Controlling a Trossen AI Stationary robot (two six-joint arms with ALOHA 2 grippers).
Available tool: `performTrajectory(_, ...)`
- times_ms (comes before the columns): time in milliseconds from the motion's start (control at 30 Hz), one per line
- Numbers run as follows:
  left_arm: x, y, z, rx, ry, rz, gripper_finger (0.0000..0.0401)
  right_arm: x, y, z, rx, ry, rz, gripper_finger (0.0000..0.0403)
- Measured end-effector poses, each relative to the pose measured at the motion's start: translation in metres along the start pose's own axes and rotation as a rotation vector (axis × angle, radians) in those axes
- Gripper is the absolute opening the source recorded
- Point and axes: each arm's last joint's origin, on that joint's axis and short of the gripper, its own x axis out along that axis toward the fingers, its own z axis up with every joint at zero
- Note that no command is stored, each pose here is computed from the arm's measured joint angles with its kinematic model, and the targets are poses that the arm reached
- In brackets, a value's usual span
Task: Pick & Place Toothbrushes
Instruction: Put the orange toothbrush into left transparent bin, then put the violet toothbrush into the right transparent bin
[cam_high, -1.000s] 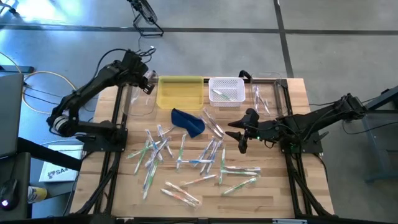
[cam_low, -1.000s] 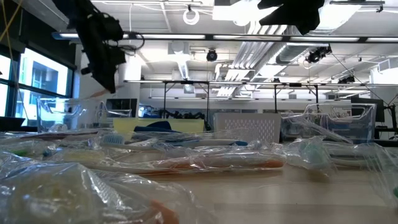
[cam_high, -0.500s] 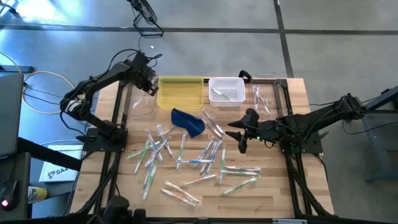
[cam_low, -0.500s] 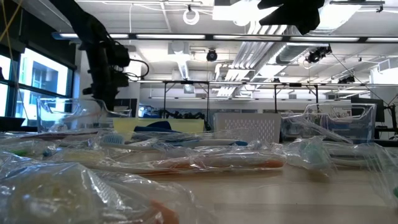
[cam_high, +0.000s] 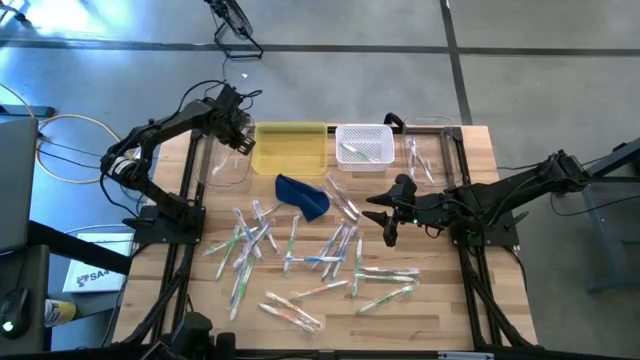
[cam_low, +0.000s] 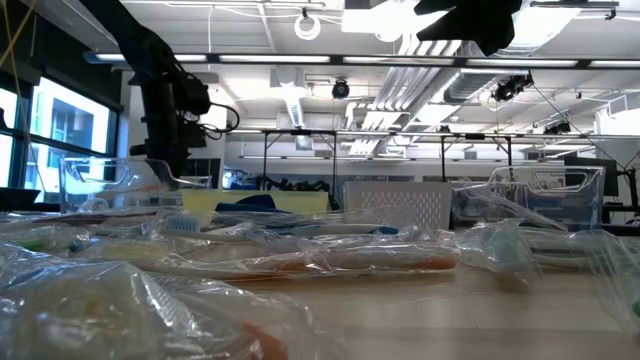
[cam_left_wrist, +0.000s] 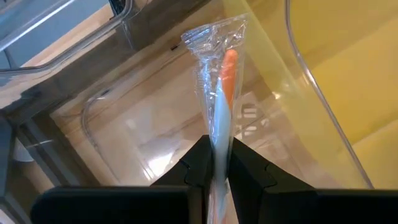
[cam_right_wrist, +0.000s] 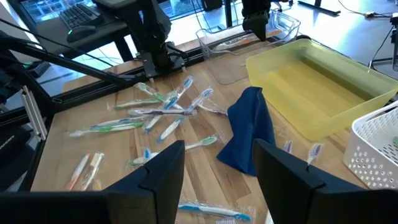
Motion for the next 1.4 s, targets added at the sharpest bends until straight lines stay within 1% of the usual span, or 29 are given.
performTrajectory(133, 0.0, 0.0, 0.0, -0.001, 0.0, 0.001, 0.0051, 0.0, 0.0, 0.0, 0.0, 0.0, 0.0, 0.0183)
performTrajectory(400, 0.0, 0.0, 0.0, -0.002, 0.0, 0.001, 0.0087, 0.0, 0.0, 0.0, 0.0, 0.0, 0.0, 0.0183)
performTrajectory(700, 0.0, 0.0001, 0.0, -0.002, 0.0, 0.005, 0.0108, 0.0, 0.0001, -0.0001, 0.0, 0.0, 0.0, 0.0183)
performTrajectory(933, 0.0, 0.0001, 0.0, -0.001, 0.0, 0.004, 0.0135, 0.0, 0.0, 0.0, 0.0, 0.0, 0.0, 0.0183)
performTrajectory(1400, 0.0, 0.0001, 0.0011, 0.0, -0.011, 0.001, 0.0139, 0.0, 0.0, -0.0001, -0.003, 0.001, 0.0, 0.0183)
